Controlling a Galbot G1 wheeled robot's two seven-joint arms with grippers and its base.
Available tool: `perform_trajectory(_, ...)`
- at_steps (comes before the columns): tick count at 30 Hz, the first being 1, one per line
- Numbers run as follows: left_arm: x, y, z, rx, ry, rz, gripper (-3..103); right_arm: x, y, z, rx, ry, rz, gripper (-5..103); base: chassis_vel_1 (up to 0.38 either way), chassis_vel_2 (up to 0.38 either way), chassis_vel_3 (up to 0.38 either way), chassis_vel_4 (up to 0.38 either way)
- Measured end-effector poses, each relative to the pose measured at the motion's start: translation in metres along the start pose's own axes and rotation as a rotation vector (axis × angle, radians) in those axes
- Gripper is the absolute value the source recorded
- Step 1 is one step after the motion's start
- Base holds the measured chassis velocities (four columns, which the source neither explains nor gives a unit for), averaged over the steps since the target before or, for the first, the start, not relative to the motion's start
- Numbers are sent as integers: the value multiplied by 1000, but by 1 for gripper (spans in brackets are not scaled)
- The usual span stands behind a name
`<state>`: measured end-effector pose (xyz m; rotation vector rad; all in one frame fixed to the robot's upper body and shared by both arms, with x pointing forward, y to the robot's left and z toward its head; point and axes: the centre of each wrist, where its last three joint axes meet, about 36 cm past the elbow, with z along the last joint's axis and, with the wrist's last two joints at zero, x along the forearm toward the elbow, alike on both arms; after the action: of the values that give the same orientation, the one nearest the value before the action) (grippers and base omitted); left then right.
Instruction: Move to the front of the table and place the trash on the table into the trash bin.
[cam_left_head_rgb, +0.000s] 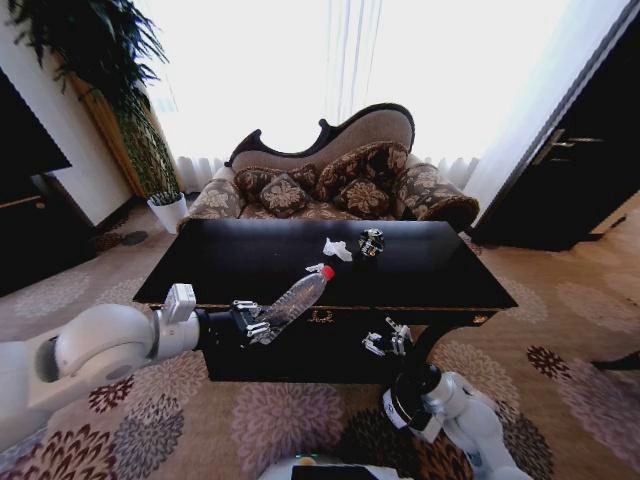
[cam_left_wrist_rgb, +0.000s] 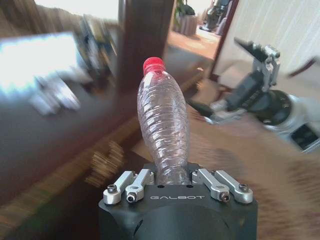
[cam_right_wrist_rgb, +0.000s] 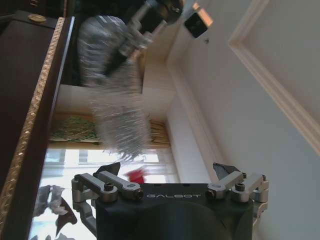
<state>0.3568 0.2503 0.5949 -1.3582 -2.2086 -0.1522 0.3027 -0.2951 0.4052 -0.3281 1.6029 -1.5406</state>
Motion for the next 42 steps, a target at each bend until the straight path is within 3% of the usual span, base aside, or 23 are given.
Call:
perform_trajectory(2,-39,-5,-16,78,-10,96,28,1,3,3,-6,9,-9,100,0,0,0,0)
perform_trajectory(4,-58,-11,-53,40,-28,170,26,1,4,0,-20,8,-15,100,0,0,0,0)
perform_trajectory(6,-61,-11,-59,27,-26,173,26,3,5,1,-19,12,-17,100,0,0,0,0)
perform_trajectory(9,-61,-13,-87,-52,-18,174,24,10,9,4,-29,38,-19,100,0,0,0,0)
perform_trajectory(14,-55,-27,-101,-76,-12,192,24,10,14,7,-38,41,-15,100,0,0,0,0)
perform_trajectory(18,-48,-43,-96,-68,0,211,24,8,18,9,-47,41,-13,100,0,0,0,0)
perform_trajectory(22,-35,-54,-71,-2,20,212,24,13,27,10,-62,52,-35,100,0,0,0,0)
perform_trajectory(30,-28,-57,-61,19,23,202,24,12,30,3,-80,52,-32,102,0,0,0,0)
perform_trajectory(34,-24,-54,-58,33,15,179,24,12,27,-1,-84,56,-11,82,0,0,0,0)
perform_trajectory(36,-22,-52,-56,42,13,170,24,12,27,-1,-86,57,-7,82,0,0,0,0)
perform_trajectory(39,-17,-45,-51,63,14,139,24,14,27,-4,-90,62,1,65,0,0,0,0)
perform_trajectory(42,-16,-43,-48,69,16,133,24,12,24,-5,-91,60,9,60,0,0,0,0)
